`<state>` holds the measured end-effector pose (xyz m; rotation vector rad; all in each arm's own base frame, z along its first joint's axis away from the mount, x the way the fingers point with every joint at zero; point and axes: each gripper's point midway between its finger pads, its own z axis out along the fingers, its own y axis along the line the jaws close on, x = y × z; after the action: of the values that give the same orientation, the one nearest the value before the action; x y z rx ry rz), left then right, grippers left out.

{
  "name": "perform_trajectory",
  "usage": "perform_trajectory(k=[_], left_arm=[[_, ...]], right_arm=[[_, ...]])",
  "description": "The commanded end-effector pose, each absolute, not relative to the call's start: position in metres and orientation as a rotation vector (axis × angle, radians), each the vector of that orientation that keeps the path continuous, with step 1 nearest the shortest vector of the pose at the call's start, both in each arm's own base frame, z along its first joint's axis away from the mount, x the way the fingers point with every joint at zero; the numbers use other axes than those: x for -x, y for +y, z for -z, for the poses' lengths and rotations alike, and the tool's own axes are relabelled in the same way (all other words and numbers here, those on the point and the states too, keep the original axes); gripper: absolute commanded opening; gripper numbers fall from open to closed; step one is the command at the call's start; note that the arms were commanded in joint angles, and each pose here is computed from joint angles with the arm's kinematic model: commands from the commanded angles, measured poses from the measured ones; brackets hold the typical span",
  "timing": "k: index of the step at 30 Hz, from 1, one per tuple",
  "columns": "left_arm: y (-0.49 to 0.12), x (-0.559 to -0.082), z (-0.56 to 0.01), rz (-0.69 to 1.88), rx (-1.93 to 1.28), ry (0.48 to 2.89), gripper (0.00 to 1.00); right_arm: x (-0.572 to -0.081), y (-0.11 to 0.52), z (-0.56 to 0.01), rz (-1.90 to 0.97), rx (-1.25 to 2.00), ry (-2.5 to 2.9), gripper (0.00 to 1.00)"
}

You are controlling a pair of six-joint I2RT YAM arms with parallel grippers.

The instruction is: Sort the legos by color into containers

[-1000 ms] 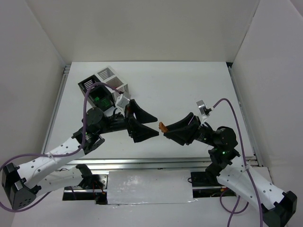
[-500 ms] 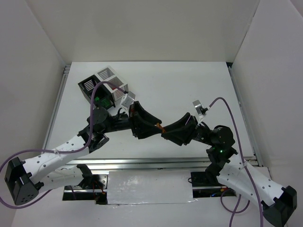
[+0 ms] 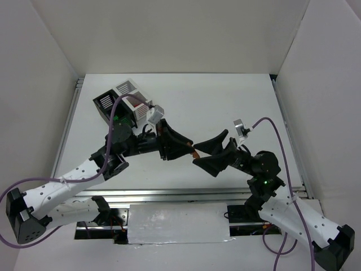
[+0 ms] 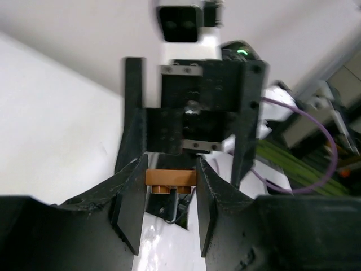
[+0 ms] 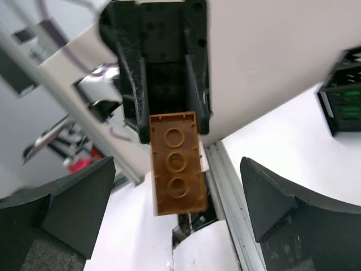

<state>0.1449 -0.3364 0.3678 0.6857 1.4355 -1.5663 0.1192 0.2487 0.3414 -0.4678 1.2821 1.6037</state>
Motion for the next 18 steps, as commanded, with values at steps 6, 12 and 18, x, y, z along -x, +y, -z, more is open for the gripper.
perform_trajectory(k=[6,12,18], left_arm=[[-0.181,-0.316,-0.372,0.267,0.017,1.857,0.00],[-0.007,-0.403,-0.333,-0.231,0.518,1.977,0.00],[0.060,-0.442,-0.276,-0.437,0.657,2.015,0.00]], right_arm=[[-0.201,0.211,-0.269,-1.183,-0.064,1.663,1.00],[-0.194,0.195,-0.256,-1.154,-0.149,1.708,1.00],[-0.178,0.195,-0.243,-1.190,-0.120,1.764,1.00]])
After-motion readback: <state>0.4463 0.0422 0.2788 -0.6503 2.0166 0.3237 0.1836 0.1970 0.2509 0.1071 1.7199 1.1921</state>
